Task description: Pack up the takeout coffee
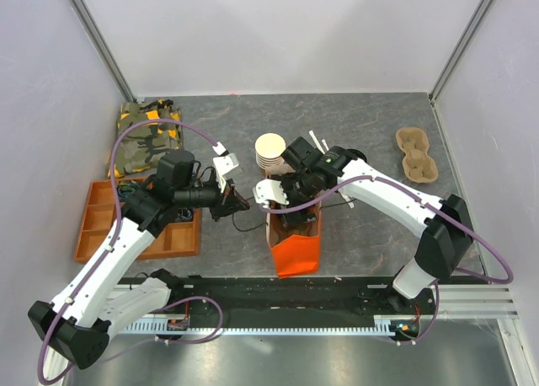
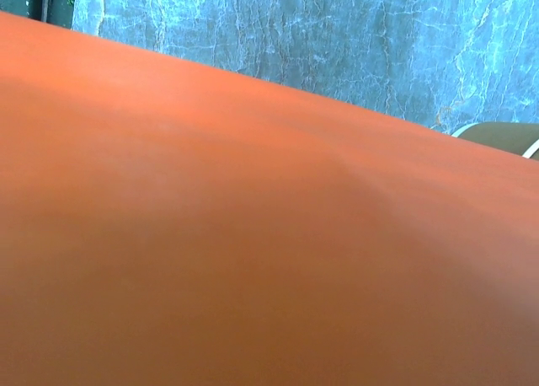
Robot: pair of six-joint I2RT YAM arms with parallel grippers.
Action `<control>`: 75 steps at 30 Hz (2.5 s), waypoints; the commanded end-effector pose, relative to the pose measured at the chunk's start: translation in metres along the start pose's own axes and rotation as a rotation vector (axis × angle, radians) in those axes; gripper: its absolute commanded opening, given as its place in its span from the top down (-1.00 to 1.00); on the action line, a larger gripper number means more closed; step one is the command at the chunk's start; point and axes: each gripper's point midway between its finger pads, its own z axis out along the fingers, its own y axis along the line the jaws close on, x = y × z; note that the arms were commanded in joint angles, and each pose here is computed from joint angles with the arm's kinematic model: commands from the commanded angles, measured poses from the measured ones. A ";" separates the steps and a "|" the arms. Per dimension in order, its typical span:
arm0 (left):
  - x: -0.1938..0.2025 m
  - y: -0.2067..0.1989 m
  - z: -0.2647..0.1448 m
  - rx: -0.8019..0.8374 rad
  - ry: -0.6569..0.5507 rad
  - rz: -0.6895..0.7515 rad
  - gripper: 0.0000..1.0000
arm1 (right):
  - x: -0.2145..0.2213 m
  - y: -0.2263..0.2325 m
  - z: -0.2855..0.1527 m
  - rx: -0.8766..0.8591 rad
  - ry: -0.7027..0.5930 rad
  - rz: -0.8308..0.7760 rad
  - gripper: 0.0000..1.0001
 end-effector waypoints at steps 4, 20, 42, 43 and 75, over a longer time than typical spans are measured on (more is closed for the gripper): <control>-0.018 -0.003 -0.001 0.006 -0.054 0.070 0.96 | -0.007 0.003 -0.018 0.033 -0.033 0.014 -0.93; -0.018 -0.004 -0.001 0.002 -0.056 0.077 0.96 | -0.021 0.001 -0.031 0.074 -0.094 0.008 -0.94; -0.028 -0.006 0.002 -0.032 -0.057 0.097 0.61 | -0.082 -0.057 -0.118 0.480 -0.447 0.103 -0.96; -0.029 -0.006 0.001 -0.032 -0.061 0.098 0.54 | -0.084 -0.058 -0.124 0.498 -0.453 0.107 -0.96; -0.206 0.049 -0.042 -0.348 -0.389 -0.026 -0.47 | 0.103 -0.159 -0.254 1.022 -0.391 1.095 -0.46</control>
